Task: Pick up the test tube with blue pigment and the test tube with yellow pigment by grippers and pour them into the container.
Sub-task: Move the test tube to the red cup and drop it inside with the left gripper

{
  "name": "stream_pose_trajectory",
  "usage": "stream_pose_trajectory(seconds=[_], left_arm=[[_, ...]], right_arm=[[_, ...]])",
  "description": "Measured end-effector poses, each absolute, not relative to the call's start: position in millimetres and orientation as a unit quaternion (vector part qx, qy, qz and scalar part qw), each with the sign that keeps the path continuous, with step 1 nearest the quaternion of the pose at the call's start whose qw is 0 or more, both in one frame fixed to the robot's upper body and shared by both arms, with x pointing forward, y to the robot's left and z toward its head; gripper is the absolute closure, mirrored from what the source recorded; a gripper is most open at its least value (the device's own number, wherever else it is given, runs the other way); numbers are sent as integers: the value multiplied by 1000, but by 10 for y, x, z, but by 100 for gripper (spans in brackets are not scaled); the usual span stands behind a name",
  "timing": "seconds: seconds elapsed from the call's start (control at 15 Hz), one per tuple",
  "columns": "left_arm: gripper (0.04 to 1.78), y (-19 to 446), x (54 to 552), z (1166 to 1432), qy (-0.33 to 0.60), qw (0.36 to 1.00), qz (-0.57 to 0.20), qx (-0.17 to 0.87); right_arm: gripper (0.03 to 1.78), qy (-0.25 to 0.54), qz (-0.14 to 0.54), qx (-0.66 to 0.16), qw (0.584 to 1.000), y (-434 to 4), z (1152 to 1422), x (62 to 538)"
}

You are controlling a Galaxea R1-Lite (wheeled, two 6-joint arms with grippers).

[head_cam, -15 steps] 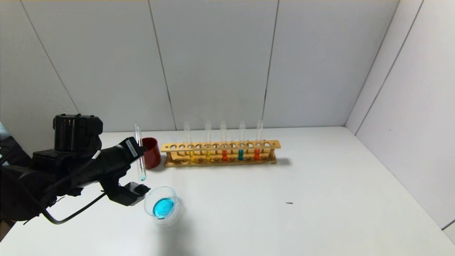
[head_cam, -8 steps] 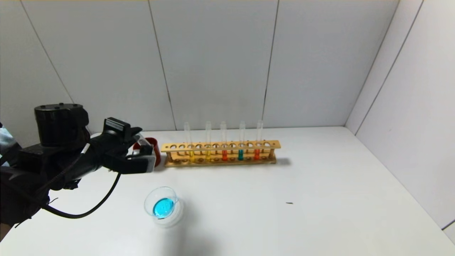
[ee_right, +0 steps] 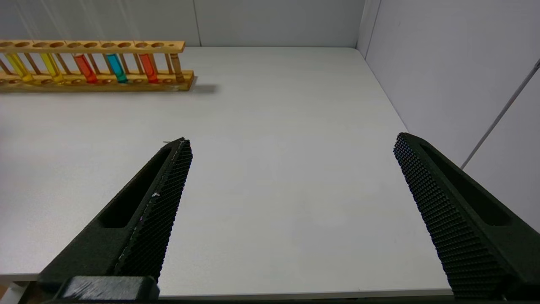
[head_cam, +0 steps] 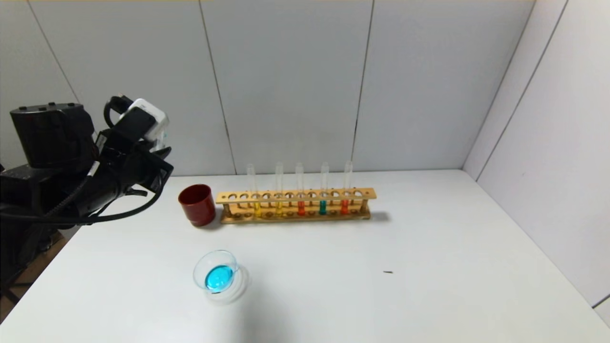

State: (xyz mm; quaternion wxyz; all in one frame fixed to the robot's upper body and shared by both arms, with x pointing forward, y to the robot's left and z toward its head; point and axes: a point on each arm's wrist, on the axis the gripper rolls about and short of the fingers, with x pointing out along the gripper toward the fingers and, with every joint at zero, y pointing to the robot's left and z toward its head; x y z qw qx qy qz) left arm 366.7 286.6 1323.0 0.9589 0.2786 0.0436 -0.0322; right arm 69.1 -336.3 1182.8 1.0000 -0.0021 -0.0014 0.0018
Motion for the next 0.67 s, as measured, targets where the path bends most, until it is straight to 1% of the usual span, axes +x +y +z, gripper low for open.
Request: stream_pose_trajectory(seconds=[0.13, 0.27, 0.47, 0.67], left_arm=[[152, 2956, 3733, 13301, 54, 982, -54, 174], [152, 3186, 3802, 13333, 76, 987, -79, 116], [152, 3433, 3932, 13283, 89, 984, -119, 95], [152, 3516, 4123, 13112, 112, 982, -121, 87]], right_arm=[[6, -1, 2, -2, 1000, -3363, 11827, 691], [6, -1, 2, -2, 1000, -3363, 11828, 691], [6, -1, 2, -2, 1000, -3363, 11828, 691], [6, -1, 2, -2, 1000, -3363, 11828, 691]])
